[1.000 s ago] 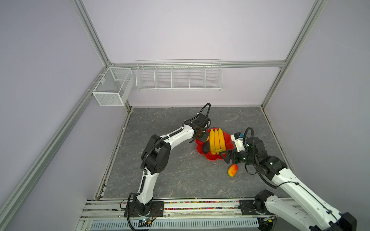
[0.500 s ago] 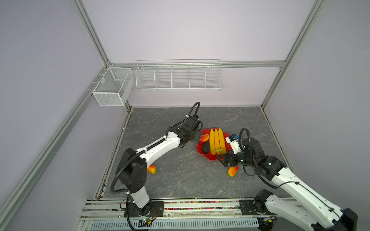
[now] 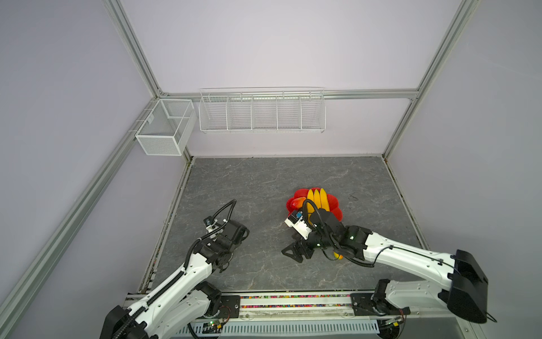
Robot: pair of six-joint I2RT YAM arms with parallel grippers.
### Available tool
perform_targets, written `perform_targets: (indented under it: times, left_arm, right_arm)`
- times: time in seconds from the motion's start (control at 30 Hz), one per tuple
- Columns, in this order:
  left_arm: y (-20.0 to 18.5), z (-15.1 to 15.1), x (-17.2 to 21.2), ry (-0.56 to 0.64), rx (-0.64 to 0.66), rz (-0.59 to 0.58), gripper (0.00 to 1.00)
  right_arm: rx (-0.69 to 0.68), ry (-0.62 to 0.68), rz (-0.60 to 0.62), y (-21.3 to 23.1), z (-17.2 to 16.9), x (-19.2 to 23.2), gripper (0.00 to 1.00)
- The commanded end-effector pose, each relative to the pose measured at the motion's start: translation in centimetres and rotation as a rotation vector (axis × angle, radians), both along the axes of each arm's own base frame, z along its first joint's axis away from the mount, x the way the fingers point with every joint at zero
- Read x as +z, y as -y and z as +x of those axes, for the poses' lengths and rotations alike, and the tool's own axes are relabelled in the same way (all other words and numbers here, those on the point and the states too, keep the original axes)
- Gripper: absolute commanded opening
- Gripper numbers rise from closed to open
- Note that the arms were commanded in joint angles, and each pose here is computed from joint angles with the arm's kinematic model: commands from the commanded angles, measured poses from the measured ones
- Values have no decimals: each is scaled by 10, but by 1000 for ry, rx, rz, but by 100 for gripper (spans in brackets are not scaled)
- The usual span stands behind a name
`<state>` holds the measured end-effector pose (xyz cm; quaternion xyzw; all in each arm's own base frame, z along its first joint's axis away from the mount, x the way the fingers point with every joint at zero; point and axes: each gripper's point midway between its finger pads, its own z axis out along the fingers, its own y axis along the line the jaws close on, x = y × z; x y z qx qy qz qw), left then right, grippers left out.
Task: Place and organize the fake fruits in the fruit bowl
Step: 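Reach the left gripper to the mango nearest the robot and grasp it, then carry the mango into the red bowl with the left gripper and release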
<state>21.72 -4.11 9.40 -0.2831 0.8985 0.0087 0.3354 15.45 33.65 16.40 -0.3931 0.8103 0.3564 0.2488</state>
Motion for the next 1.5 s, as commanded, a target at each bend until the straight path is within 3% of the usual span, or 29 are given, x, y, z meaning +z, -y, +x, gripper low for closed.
perform_targets:
  times: [0.0, 0.33, 0.57, 0.83, 1.03, 1.2, 1.37, 1.47]
  left_arm:
    - [-12, -10, -18, -41, 106, -34, 73]
    - [-20, -11, -44, -79, 154, -58, 73]
    - [-16, 6, -57, -64, 117, -88, 68]
    - [10, 27, -60, -66, 19, -153, 44]
    - [76, 72, -7, 67, -285, -264, 37]
    - [161, 100, 42, 148, -615, -273, 37]
    - [240, 111, 55, 141, -899, -281, 37]
    - [273, 113, 53, 115, -1001, -254, 37]
  right_arm:
    - [26, 38, 52, -9, 0, 13, 88]
    - [16, 33, 34, -8, 1, 7, 88]
    - [-10, 27, 19, -4, 6, 5, 88]
    - [-247, -68, 46, 54, 44, 1, 88]
    - [-421, -101, 69, 109, 57, 12, 89]
    - [-586, -132, 74, 151, 59, 11, 89]
    - [-652, -169, 82, 166, 51, 5, 89]
    - [-670, -164, 85, 171, 47, 7, 89]
